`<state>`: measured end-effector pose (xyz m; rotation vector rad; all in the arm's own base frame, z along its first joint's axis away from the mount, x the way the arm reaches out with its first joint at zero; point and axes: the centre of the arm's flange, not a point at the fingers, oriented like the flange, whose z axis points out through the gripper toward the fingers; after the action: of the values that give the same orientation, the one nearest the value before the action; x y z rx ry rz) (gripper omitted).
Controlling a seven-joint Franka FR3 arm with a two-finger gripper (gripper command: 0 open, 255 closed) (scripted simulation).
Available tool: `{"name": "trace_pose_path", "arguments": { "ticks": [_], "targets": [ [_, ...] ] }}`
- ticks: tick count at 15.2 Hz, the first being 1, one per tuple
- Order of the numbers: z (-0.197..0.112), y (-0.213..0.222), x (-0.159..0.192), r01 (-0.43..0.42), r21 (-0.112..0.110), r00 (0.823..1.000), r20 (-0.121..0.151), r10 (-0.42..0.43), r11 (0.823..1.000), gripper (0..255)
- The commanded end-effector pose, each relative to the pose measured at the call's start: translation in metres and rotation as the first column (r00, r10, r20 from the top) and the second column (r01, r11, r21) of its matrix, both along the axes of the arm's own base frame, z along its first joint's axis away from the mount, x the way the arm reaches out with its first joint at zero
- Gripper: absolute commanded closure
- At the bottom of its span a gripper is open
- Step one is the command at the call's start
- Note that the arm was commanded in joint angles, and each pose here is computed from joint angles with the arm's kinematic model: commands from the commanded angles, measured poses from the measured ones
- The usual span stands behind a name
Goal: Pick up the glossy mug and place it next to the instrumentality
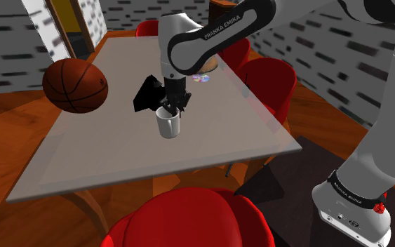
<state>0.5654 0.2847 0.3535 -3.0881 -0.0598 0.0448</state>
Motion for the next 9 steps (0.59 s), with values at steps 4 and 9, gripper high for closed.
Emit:
{"name": "trace_pose_path", "arguments": {
  "ticks": [4, 9],
  "targets": [
    [0.026, 0.000, 0.000, 0.000, 0.000, 1.000, 0.000, 0.000, 1.000, 255],
    [0.052, 0.000, 0.000, 0.000, 0.000, 1.000, 0.000, 0.000, 1.000, 255]
  ]
}}
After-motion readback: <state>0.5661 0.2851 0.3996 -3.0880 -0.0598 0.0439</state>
